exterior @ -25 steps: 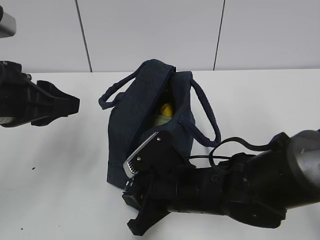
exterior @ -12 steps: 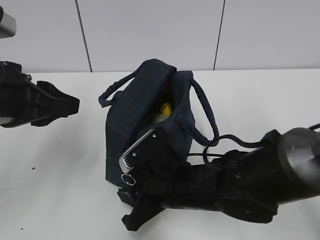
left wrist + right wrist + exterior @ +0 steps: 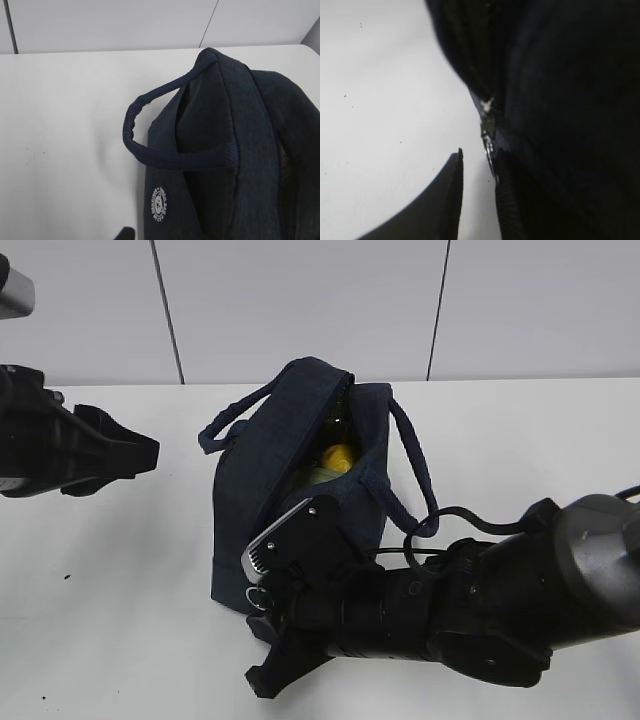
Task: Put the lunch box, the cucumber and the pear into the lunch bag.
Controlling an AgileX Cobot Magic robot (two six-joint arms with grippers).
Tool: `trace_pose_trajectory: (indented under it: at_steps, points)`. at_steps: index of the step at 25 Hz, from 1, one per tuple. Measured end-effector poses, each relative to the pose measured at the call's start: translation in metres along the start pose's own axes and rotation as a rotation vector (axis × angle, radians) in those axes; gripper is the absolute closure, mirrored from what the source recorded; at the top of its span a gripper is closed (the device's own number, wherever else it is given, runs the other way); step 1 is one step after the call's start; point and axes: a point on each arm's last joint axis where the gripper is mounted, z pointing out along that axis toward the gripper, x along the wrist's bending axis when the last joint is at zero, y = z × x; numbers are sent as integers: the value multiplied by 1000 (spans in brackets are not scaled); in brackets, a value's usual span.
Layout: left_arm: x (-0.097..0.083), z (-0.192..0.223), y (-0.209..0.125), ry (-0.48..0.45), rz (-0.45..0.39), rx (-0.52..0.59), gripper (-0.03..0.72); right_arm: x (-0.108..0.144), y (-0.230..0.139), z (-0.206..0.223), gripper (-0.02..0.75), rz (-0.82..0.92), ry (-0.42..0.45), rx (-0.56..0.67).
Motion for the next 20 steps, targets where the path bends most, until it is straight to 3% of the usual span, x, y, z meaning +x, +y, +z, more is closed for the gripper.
trace_pose_trajectory:
  at_steps: [13, 18, 20]
  points:
    - [0, 0, -1, -3, 1, 9, 432, 0, 4, 0, 556, 32, -2, -36]
    - [0, 0, -1, -5, 1, 15, 432, -1, 4, 0, 726, 63, -15, -40]
    - [-1, 0, -1, -6, 1, 16, 432, -2, 4, 0, 732, 67, -16, -41]
